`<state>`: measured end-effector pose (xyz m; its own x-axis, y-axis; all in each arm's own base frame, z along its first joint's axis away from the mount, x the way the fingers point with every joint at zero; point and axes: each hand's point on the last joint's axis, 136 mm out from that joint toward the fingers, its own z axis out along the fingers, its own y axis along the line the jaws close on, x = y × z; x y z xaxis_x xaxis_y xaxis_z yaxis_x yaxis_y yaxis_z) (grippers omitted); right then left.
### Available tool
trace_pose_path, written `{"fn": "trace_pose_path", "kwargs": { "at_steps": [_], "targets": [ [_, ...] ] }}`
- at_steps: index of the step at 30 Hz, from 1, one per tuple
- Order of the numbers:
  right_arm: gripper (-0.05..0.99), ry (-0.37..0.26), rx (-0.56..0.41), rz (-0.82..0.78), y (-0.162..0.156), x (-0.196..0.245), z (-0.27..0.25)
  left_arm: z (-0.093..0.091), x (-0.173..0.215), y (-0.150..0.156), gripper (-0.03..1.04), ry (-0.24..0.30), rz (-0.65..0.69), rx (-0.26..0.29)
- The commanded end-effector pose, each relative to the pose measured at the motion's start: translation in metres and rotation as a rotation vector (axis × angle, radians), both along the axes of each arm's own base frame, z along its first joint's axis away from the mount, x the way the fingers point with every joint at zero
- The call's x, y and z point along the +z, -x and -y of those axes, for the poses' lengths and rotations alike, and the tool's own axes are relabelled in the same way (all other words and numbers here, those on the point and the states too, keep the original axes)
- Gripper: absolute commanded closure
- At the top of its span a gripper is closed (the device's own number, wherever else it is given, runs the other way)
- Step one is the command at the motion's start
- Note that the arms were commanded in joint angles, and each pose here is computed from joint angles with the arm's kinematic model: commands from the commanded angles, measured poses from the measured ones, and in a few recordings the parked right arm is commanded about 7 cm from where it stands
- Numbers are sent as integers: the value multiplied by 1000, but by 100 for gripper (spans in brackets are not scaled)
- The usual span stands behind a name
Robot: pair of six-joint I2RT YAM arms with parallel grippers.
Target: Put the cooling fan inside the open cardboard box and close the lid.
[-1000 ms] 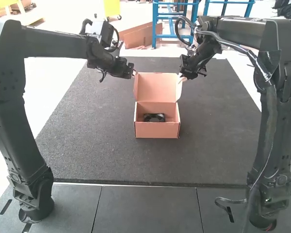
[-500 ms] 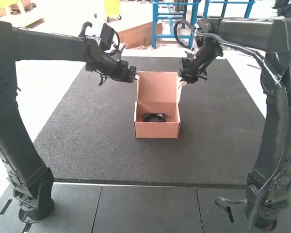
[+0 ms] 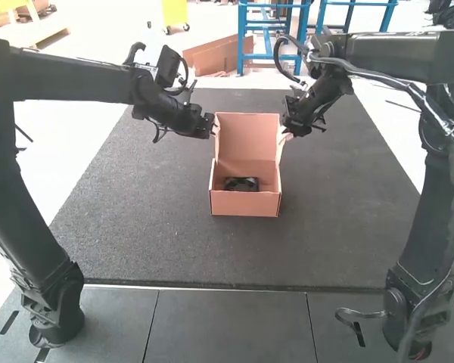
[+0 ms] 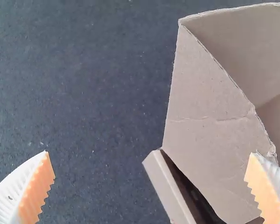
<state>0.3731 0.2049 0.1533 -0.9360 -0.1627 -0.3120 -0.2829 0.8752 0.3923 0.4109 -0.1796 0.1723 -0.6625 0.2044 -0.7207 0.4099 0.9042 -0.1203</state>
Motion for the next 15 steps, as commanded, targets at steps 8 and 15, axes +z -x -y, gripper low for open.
{"fn": "trace_pose_path", "kwargs": {
  "at_steps": [8, 15],
  "targets": [
    [94, -47, 43, -14, 24, 7, -13, 2, 10, 13, 4, 27, 19, -13],
    [94, -36, 58, -40, 35, -3, -15, 0, 5, 20, 4, 27, 11, -16]
  ]
}}
